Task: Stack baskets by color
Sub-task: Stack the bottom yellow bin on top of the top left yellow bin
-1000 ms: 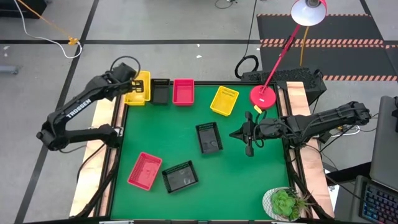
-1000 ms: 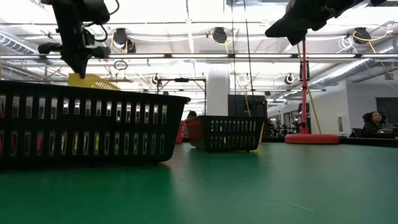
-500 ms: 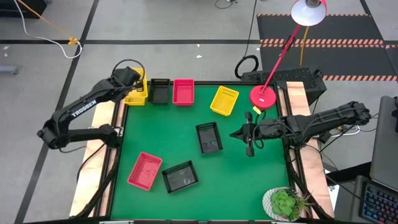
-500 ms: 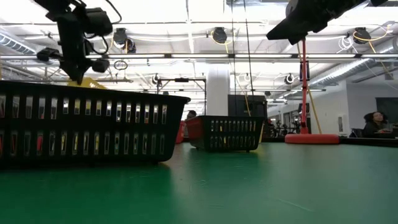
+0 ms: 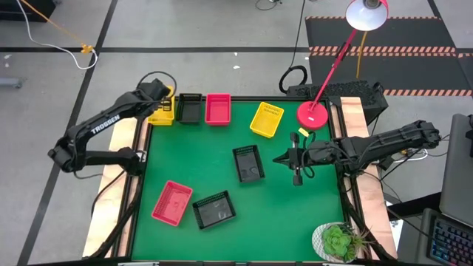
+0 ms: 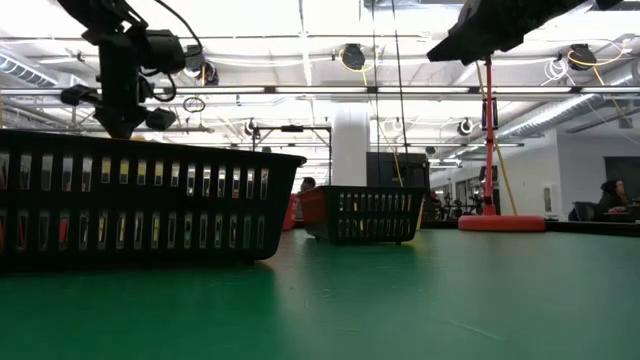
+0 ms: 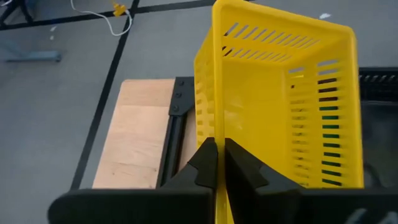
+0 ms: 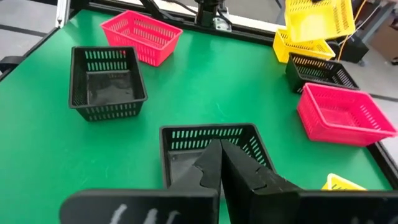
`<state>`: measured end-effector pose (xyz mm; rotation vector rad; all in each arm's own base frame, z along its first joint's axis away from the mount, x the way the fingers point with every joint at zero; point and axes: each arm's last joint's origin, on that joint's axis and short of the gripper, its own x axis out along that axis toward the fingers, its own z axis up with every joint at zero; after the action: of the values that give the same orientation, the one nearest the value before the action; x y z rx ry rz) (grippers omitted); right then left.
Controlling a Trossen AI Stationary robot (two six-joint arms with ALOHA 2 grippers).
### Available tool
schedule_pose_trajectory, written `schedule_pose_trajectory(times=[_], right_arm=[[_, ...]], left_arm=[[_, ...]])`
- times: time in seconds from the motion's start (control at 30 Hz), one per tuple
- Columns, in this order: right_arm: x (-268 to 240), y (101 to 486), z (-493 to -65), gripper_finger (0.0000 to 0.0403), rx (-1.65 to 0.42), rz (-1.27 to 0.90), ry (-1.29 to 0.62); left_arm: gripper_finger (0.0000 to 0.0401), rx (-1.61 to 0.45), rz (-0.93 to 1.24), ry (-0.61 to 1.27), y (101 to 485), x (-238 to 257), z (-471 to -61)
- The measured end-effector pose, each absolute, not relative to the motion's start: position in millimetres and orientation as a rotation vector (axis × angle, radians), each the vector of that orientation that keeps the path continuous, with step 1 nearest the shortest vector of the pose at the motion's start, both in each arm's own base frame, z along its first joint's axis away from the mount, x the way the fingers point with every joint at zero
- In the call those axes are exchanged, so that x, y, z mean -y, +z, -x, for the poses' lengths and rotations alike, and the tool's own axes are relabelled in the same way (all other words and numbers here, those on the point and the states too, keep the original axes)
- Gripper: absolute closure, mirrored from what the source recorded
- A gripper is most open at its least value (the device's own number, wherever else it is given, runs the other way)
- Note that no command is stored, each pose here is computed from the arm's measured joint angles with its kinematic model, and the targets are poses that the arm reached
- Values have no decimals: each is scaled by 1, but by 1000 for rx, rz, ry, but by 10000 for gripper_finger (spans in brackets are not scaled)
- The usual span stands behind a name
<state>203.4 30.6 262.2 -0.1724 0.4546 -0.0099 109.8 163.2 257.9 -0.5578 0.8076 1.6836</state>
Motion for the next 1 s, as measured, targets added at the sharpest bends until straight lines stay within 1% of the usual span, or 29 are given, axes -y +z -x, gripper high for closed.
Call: schedule_pose_trajectory(times=[0.23, 0.47, 0.6, 0.73, 1.0], right_arm=[[-29, 263, -204, 403, -444, 185, -16], [-25, 263, -205, 403, -446, 171, -37], [-25, 263, -205, 403, -447, 170, -37], [-25, 263, -205, 403, -447, 170, -37], [-25, 263, -204, 403, -451, 171, -37]], left_arm=[[389, -814, 553, 1692, 257, -164, -110], [370, -811, 569, 1679, 257, -163, -110], [368, -818, 577, 1658, 253, -163, -113], [367, -858, 544, 1678, 243, -163, -113], [366, -850, 525, 1700, 241, -163, -112]])
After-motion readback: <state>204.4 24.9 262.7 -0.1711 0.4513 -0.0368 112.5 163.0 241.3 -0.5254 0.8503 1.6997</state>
